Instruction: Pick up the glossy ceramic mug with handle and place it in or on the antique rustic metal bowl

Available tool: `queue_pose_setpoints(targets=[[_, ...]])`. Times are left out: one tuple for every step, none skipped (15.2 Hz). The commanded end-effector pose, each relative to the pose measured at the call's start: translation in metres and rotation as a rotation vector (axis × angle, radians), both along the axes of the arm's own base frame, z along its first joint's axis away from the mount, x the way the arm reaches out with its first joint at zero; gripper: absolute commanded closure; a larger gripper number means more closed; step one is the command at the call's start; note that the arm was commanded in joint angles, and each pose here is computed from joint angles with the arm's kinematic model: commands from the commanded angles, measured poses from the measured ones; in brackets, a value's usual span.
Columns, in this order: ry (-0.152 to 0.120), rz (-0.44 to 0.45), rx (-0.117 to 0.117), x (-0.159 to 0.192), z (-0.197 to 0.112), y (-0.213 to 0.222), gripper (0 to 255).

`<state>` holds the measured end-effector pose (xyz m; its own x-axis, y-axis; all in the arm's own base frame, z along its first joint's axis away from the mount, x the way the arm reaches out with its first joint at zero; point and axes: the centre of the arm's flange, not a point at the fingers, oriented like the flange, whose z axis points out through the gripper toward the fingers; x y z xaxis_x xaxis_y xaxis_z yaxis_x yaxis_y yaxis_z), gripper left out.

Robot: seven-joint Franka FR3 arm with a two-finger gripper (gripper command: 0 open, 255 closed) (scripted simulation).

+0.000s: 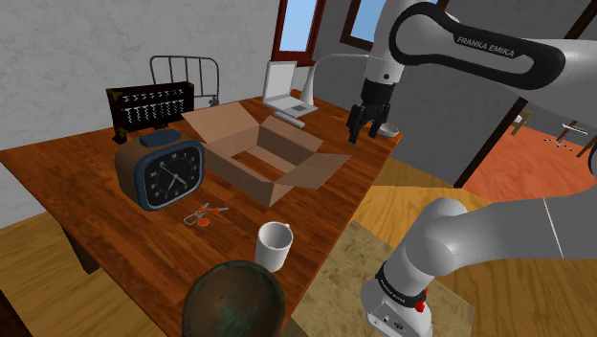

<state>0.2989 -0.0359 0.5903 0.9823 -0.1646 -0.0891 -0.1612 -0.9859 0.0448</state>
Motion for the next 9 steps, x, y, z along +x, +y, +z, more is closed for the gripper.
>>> queue_pose_setpoints(targets=[[0.000,0.000,0.000,0.000,0.000,0.000,0],[0.000,0.000,-0.001,0.001,-0.006,0.012,0],[0.000,0.001,-0.002,0.001,-0.013,0.023,0],[0.000,0.001,-0.004,0.002,-0.019,0.035,0],[-0.001,0.002,-0.005,0.003,-0.026,0.047,0],[-0.001,0.002,-0.006,0.003,-0.032,0.058,0],[-0.001,0.003,-0.007,0.004,-0.039,0.070,0],[-0.001,0.003,-0.009,0.004,-0.045,0.082,0],[-0.001,0.004,-0.010,0.005,-0.052,0.093,0]])
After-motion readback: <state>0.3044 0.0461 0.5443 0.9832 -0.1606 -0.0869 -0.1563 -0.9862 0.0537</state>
